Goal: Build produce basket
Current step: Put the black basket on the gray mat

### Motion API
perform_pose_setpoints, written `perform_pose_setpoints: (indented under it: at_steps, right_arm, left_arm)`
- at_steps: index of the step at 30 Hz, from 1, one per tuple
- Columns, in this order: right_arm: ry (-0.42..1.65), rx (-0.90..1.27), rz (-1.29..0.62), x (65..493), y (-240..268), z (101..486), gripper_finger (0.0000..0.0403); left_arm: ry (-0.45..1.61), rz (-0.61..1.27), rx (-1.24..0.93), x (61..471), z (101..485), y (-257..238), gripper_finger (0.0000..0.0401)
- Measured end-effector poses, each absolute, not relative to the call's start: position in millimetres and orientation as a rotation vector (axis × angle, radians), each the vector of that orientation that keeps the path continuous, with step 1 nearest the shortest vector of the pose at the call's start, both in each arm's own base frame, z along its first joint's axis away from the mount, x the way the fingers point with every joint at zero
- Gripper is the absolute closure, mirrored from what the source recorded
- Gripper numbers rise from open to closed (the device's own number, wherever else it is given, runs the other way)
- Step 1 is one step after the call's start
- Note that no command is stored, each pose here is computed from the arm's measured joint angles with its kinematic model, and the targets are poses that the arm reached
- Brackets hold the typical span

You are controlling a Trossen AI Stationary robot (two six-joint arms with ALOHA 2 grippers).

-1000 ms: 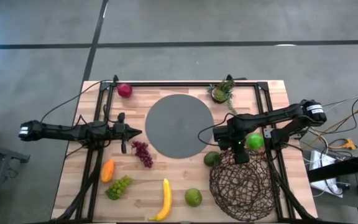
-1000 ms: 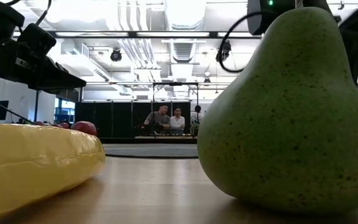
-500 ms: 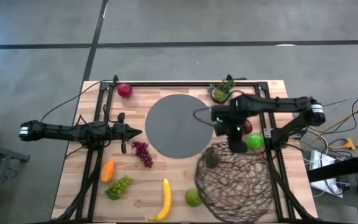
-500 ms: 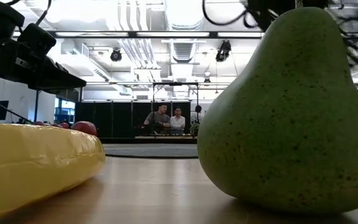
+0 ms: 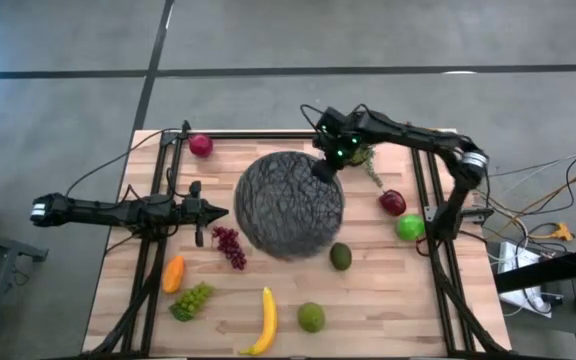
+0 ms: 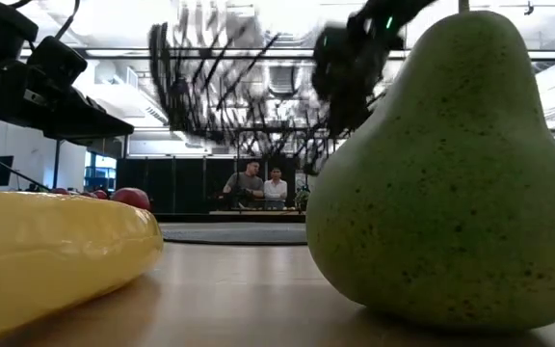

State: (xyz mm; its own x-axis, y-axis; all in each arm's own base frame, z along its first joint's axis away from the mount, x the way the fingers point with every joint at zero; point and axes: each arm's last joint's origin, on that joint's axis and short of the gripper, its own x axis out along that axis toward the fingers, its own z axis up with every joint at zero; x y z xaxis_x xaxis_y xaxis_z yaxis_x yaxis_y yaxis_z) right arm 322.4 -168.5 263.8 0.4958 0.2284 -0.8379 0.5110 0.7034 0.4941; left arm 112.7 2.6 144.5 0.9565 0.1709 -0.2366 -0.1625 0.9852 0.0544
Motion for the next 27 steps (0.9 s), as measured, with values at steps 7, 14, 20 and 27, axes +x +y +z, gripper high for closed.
perform_pose_setpoints:
  at_steps: [7, 14, 20, 27]
  right_arm:
    - [1.175, 0.966, -0.328, 328.7, -202.2, 211.4, 0.039]
    - [1.161, 0.937, -0.401, 334.6, -207.9, 215.6, 0.039]
    - [1.147, 0.941, -0.457, 334.2, -211.3, 218.7, 0.0381]
    - [1.137, 0.905, -0.533, 334.5, -213.6, 218.7, 0.0298]
  left_arm:
    - [0.243, 0.169, 0.034, 112.7, 144.6, 2.6, 0.0401]
    - [0.242, 0.169, 0.034, 112.7, 144.6, 2.6, 0.0401]
    - [0.242, 0.169, 0.034, 112.7, 144.6, 2.6, 0.0401]
    - [0.243, 0.169, 0.034, 112.7, 144.6, 2.6, 0.0401]
